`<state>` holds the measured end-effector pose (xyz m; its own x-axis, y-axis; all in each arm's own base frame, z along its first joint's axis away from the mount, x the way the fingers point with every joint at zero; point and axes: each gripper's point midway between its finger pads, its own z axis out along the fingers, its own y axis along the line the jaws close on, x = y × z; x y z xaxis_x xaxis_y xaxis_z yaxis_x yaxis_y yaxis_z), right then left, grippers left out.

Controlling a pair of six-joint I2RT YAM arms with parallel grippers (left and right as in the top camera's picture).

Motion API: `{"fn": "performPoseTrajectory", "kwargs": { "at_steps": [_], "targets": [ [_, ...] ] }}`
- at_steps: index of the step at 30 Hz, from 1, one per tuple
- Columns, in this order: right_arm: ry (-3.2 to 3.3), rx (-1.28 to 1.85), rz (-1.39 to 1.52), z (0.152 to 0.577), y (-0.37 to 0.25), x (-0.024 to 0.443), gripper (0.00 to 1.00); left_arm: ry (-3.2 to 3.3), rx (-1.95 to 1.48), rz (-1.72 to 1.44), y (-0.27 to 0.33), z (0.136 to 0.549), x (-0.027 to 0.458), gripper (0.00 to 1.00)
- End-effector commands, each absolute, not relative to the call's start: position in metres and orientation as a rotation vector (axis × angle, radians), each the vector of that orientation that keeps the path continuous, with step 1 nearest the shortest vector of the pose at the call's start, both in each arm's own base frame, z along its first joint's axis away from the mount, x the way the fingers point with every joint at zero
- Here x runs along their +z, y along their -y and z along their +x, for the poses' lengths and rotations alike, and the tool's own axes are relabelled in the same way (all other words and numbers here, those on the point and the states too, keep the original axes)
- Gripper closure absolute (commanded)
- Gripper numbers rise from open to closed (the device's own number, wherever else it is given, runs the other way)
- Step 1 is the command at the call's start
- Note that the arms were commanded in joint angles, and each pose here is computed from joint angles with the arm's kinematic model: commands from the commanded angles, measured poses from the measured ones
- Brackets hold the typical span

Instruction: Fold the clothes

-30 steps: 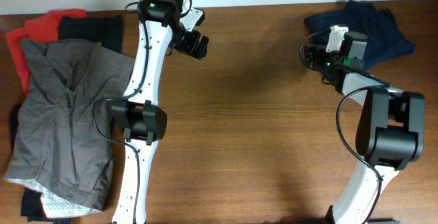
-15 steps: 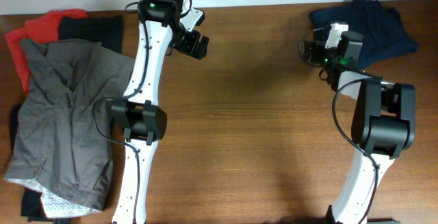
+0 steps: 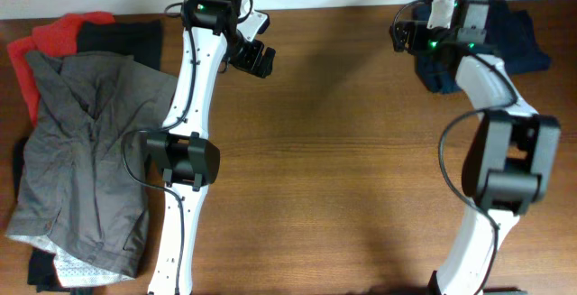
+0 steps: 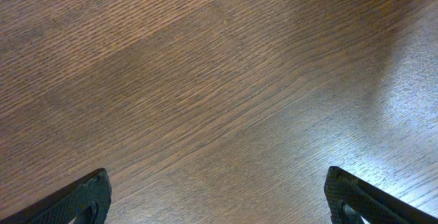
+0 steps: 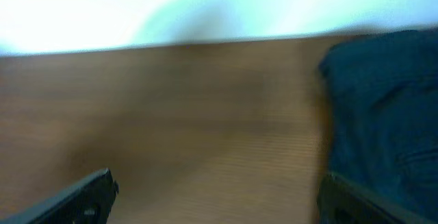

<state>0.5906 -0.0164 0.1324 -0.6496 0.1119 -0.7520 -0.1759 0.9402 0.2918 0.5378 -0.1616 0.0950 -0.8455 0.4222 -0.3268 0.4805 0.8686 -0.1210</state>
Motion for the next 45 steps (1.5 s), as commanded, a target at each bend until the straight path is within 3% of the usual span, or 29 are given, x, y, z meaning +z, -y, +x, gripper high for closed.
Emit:
{"fn": "performPoseTrajectory", "kwargs": {
  "at_steps": [1, 4, 8, 16, 20, 25, 28, 33, 45],
  "targets": [
    [-2.034, 0.578, -0.209, 0.550, -0.023, 0.282, 0.02, -2.692, -0.270, 0.683, 0.162, 0.540, 0.121, 0.01],
    [-1.988, 0.797, -0.156, 0.489, -0.059, 0.360, 0.01, -2.692, -0.270, 0.684, 0.162, 0.540, 0.121, 0.01],
    [-1.941, 0.803, -0.172, 0.455, -0.069, 0.399, 0.01, -2.692, -0.270, 0.683, 0.162, 0.540, 0.121, 0.01],
    [-2.049, 0.700, 0.003, 0.428, -0.014, 0.386, 0.01, -2.692, -0.270, 0.684, 0.162, 0.540, 0.121, 0.01],
    [-2.029, 0.382, -0.299, 0.413, 0.002, 0.383, 0.01, -2.692, -0.270, 0.683, 0.162, 0.540, 0.121, 0.01],
    [-1.971, 0.129, -0.369, 0.366, -0.010, 0.391, 0.01, -2.692, -0.270, 0.684, 0.162, 0.540, 0.121, 0.01],
    [-1.895, 0.120, -0.401, 0.328, -0.024, 0.375, 0.01, -2.692, -0.270, 0.683, 0.162, 0.540, 0.121, 0.01],
    [-1.843, 0.101, -0.405, 0.270, -0.032, 0.274, 0.01, -2.692, -0.270, 0.684, 0.162, 0.540, 0.121, 0.01],
    [-1.723, 0.190, -0.286, 0.246, -0.043, 0.144, 0.01, -2.692, -0.270, 0.684, 0.162, 0.540, 0.121, 0.01]
  ]
}}
